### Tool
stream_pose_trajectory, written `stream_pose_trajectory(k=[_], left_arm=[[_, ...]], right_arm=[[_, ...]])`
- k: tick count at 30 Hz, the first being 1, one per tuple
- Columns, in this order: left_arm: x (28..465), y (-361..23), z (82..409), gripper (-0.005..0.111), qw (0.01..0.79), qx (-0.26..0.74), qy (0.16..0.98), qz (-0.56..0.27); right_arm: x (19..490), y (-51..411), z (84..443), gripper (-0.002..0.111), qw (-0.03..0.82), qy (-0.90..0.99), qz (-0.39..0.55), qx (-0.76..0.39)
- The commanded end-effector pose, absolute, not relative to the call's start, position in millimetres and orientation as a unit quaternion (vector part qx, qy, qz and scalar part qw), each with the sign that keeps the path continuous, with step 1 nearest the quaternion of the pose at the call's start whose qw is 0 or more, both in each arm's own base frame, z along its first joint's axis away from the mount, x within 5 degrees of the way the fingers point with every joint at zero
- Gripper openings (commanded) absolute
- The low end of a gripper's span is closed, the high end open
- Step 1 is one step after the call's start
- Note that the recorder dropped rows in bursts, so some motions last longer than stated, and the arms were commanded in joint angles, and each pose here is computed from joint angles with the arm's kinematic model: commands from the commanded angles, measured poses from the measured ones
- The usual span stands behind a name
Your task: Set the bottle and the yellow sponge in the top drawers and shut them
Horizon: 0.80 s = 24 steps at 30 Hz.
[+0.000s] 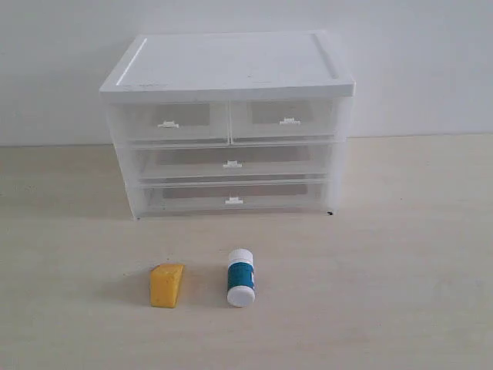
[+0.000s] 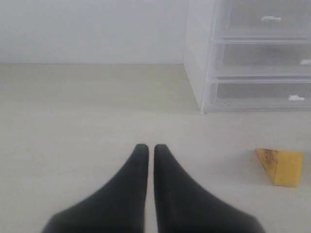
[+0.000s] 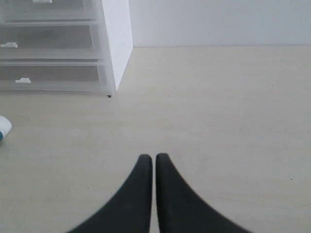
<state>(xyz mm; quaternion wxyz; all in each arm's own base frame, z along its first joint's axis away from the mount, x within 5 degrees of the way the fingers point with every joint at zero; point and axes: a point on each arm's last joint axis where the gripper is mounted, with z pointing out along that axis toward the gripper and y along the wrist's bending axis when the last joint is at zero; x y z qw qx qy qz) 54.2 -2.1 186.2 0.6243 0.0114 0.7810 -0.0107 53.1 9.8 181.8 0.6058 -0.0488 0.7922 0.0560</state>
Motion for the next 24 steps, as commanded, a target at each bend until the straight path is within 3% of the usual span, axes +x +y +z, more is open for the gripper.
stream_pose_trajectory(k=[1, 13, 19, 24], left_arm=[[54.2, -2.3, 185.2, 0.004, 0.624, 0.009, 0.781, -0.014], [54.2, -2.1, 185.4, 0.004, 0.625, 0.011, 0.78, -0.012], [55.8, -0.7, 194.5, 0.004, 0.664, 0.036, 0.747, 0.021], [56.4, -3.0, 203.0, 0.004, 0.693, -0.058, 0.713, -0.085]], right_arm=[[52.8, 9.2, 182.6, 0.0, 0.611, 0.789, 0.051, -0.049], [52.8, 9.2, 182.6, 0.0, 0.611, 0.789, 0.051, -0.049], [52.8, 9.2, 182.6, 0.0, 0.611, 0.789, 0.051, -0.049], [52.8, 9.2, 182.6, 0.0, 0.611, 0.789, 0.051, -0.049]])
